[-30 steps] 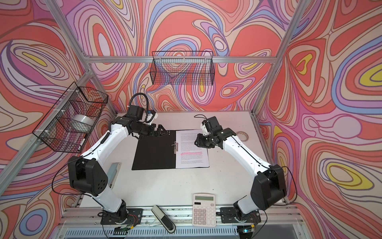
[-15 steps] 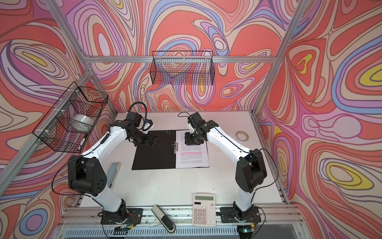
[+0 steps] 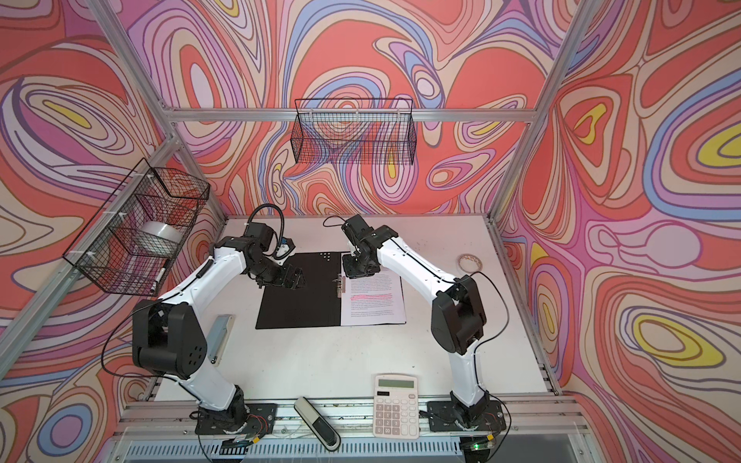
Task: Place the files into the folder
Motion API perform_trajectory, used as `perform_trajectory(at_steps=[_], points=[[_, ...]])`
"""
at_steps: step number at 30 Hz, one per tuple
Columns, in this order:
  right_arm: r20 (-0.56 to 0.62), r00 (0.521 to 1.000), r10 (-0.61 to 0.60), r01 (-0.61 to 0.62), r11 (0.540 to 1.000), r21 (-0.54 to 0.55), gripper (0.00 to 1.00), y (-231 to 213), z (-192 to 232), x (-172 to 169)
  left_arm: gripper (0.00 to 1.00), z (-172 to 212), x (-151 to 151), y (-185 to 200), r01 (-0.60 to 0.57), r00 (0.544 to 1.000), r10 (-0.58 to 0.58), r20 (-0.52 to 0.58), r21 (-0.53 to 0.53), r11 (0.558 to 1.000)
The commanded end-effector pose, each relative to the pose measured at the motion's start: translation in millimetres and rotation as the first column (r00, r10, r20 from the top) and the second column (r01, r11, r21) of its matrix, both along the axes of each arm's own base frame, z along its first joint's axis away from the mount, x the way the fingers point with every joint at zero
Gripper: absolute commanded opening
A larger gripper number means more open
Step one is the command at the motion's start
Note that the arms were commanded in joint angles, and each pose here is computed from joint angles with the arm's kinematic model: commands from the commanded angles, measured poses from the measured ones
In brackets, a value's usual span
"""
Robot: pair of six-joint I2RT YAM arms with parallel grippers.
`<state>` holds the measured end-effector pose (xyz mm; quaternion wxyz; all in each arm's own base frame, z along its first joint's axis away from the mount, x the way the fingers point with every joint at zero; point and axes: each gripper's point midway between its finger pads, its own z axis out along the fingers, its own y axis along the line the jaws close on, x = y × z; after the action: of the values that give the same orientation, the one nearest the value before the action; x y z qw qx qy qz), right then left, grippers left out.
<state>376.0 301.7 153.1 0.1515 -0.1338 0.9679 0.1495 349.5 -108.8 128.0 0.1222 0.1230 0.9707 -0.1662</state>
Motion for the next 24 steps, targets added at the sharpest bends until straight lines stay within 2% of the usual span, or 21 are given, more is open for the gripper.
perform_trajectory(at_steps=[1, 4, 9, 16, 24], points=[[-0.037, 0.999, 0.001, -0.003, 0.999, -0.053, 0.32, 1, -14, 3, 0.99, -16, -8, 0, 0.031, 0.997, -0.031, -0.068, 0.002, 1.000], [-0.064, 0.998, 0.011, -0.016, 0.997, -0.075, 0.31, 9, -23, 3, 0.97, -25, -9, 1, 0.044, 0.995, -0.043, -0.089, 0.009, 0.999], [-0.055, 0.998, 0.024, -0.026, 0.999, -0.035, 0.31, 34, -24, 10, 0.97, -40, -2, 10, 0.038, 0.995, -0.032, -0.093, 0.070, 0.997], [-0.021, 1.000, 0.016, -0.016, 1.000, -0.006, 0.31, 51, -31, 28, 0.95, -54, -1, 5, 0.032, 0.991, -0.027, -0.128, 0.044, 0.999], [-0.039, 0.998, 0.045, -0.045, 0.999, -0.010, 0.30, 60, -45, 34, 0.93, -63, 0, 1, 0.036, 0.988, -0.031, -0.154, 0.026, 0.999]])
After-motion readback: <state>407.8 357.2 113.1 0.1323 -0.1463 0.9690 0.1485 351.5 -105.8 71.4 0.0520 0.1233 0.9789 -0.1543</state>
